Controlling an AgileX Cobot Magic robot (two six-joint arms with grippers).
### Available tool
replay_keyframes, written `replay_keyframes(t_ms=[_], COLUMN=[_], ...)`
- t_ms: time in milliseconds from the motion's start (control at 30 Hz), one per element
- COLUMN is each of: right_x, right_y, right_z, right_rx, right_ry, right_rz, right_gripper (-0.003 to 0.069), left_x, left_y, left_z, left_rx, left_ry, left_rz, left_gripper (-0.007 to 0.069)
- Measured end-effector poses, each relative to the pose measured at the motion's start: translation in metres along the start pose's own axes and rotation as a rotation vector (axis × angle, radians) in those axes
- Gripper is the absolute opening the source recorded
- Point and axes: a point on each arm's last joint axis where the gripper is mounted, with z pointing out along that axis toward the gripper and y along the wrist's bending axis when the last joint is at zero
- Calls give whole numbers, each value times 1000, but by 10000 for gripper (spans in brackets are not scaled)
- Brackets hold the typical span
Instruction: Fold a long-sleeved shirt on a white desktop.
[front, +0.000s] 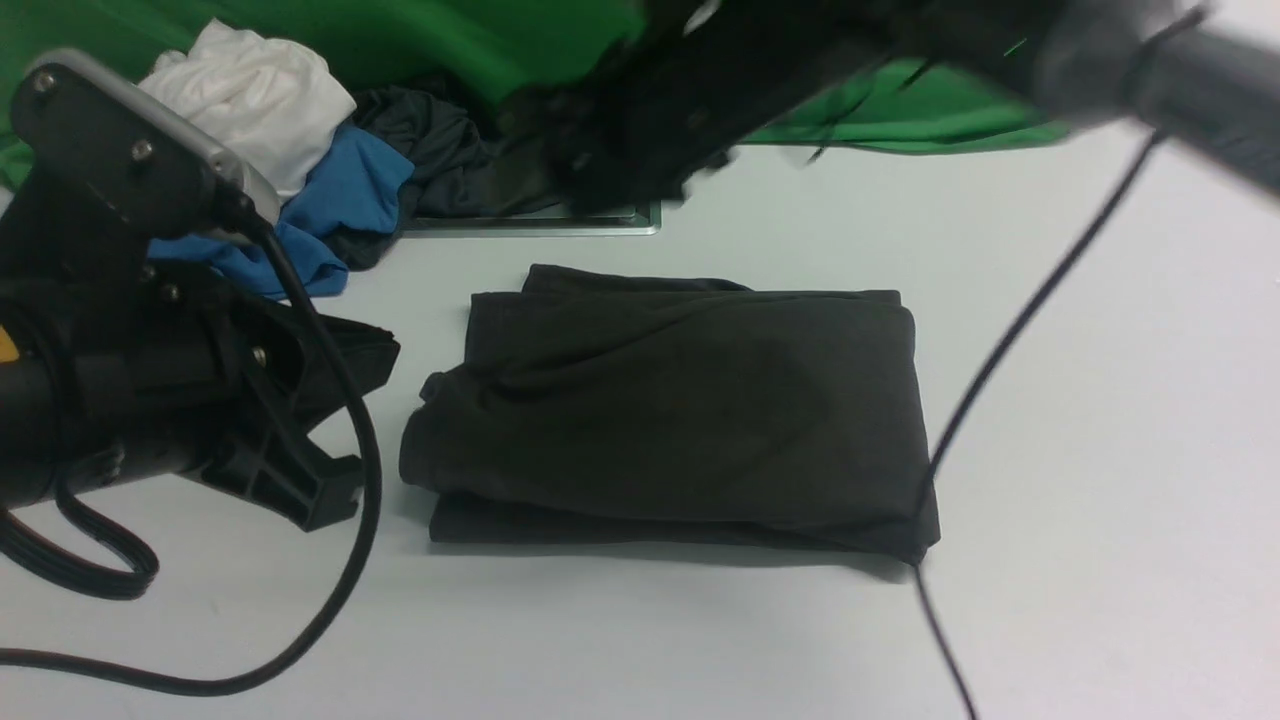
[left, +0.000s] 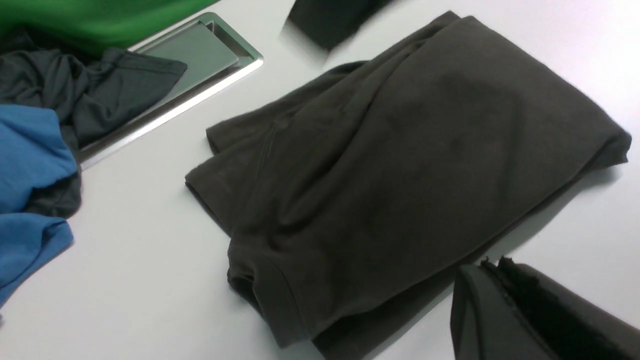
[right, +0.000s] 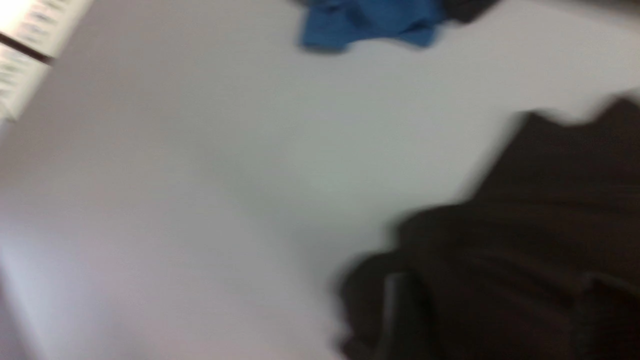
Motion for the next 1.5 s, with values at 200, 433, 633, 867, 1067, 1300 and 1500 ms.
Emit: replay_keyframes(t_ms=[200,433,633,867,1067,1300,1500], right_x=[5,44,76,84,75,48,74], right_y=[-32,-106,-166,-185,-183,-121,-60], right_z=[-51,-19,25,44,18,-98,-169], right_rx=[367,590,576,570,579,603,588], right_ry=[68,149,194,213,189,9,-98], right_rz=[-83,2,96,90,73,29,2], right_gripper=[174,83,80,78,78,78,78], left_x=[6,18,59,93,84,7,-15], left_y=[2,12,20,23,24,28,15], left_z=[18,82,150,181,168,87,-4], left_rx=[22,37,40,12,11,-78,-153], left_ry=[59,167,382,541,538,176,-133], left_rz=[-59,-178,-190,-178,-163,-131,-82], left_gripper=[19,19,19,19,19,19,19])
